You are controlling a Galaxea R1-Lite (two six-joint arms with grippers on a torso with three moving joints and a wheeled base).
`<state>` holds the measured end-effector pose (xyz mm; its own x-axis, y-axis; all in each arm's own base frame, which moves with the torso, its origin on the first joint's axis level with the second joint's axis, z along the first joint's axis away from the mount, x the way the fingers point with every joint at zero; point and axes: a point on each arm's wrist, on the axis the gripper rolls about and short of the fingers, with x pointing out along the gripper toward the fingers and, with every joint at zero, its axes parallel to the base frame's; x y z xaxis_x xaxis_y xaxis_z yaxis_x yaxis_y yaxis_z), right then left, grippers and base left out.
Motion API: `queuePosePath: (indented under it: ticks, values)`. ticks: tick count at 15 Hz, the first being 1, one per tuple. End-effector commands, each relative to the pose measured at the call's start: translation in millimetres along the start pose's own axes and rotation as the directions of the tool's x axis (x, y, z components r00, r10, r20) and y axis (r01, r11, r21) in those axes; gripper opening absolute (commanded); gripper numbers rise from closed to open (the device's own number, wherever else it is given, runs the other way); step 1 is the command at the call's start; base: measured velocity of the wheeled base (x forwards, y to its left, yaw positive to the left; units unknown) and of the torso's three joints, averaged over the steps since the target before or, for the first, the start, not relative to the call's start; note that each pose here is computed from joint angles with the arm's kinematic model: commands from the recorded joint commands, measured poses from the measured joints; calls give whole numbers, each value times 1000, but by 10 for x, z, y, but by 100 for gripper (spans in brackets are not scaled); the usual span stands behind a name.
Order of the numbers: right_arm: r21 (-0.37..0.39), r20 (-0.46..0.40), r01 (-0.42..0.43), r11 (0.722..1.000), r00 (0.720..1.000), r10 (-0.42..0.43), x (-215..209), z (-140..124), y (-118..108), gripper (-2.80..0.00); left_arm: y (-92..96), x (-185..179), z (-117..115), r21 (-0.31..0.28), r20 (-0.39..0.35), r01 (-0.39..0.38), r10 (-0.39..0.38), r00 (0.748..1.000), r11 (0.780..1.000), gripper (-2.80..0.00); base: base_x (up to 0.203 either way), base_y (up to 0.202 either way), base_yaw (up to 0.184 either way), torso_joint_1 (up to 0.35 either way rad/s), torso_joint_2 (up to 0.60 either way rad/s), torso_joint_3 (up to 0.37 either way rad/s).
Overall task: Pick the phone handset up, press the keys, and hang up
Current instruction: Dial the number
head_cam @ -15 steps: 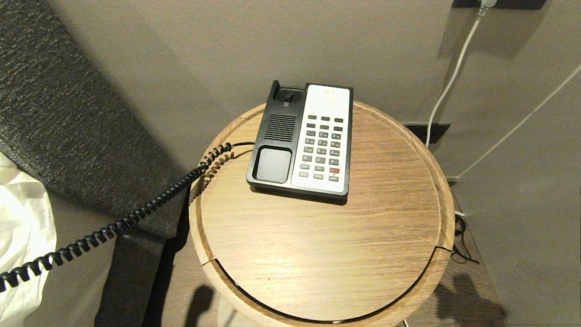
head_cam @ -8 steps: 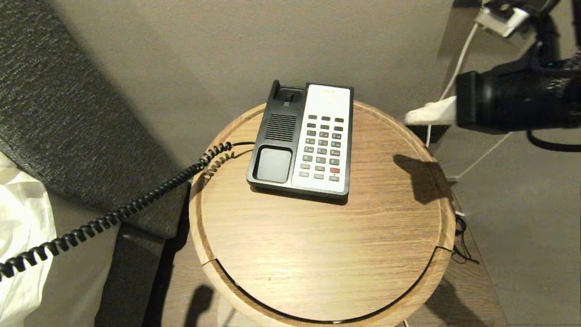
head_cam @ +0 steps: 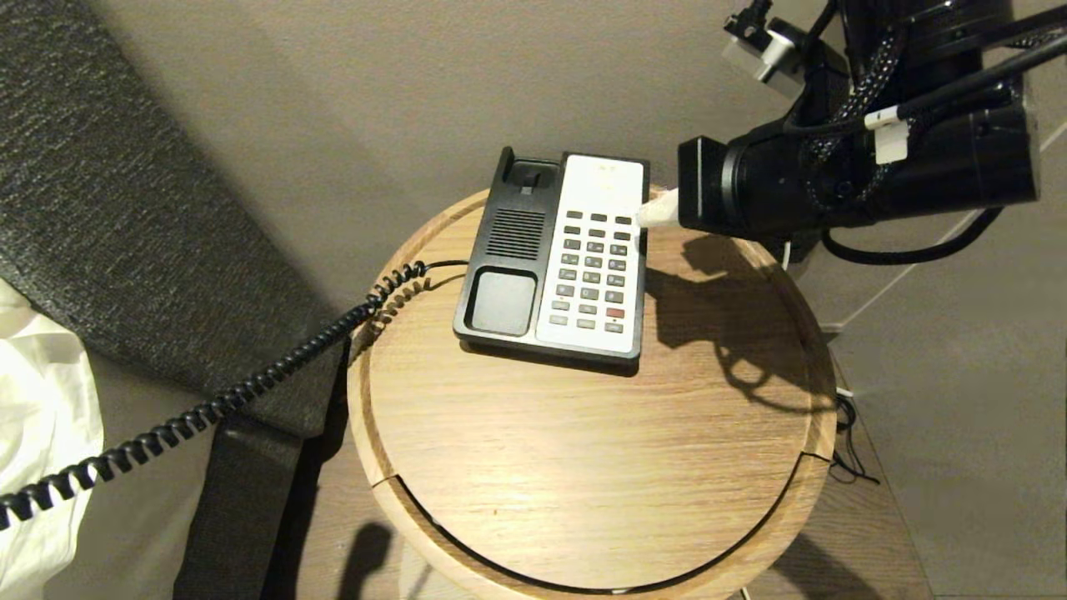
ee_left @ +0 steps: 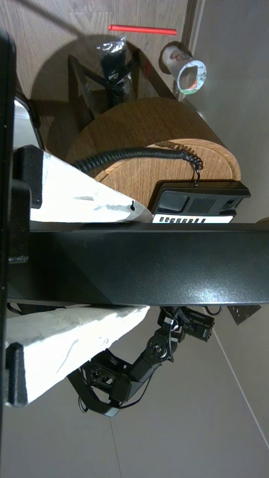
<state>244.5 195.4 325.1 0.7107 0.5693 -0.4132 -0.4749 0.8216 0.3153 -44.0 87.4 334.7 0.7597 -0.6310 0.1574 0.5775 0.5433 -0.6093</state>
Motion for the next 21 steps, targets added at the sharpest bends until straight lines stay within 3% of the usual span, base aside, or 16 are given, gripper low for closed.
queuePosePath:
  ticks: [1, 8, 21]
  values:
    - [9, -17, -9, 1000, 1000, 9, 32, -29, 46, -280, 4, -3, -3, -4, -1, -4, 4, 1000, 1000, -280, 0, 0, 0, 0, 0, 0]
    - [12, -47, 34, 999, 998, -33, 82, -68, 28, -280, 11, 4, -17, -2, -6, -7, 7, 1000, 1000, -280, 0, 0, 0, 0, 0, 0]
    - [17, -61, 25, 1000, 998, -24, 254, -112, 79, -280, 47, -6, -63, 2, -14, -13, 13, 1000, 1000, -280, 0, 0, 0, 0, 0, 0]
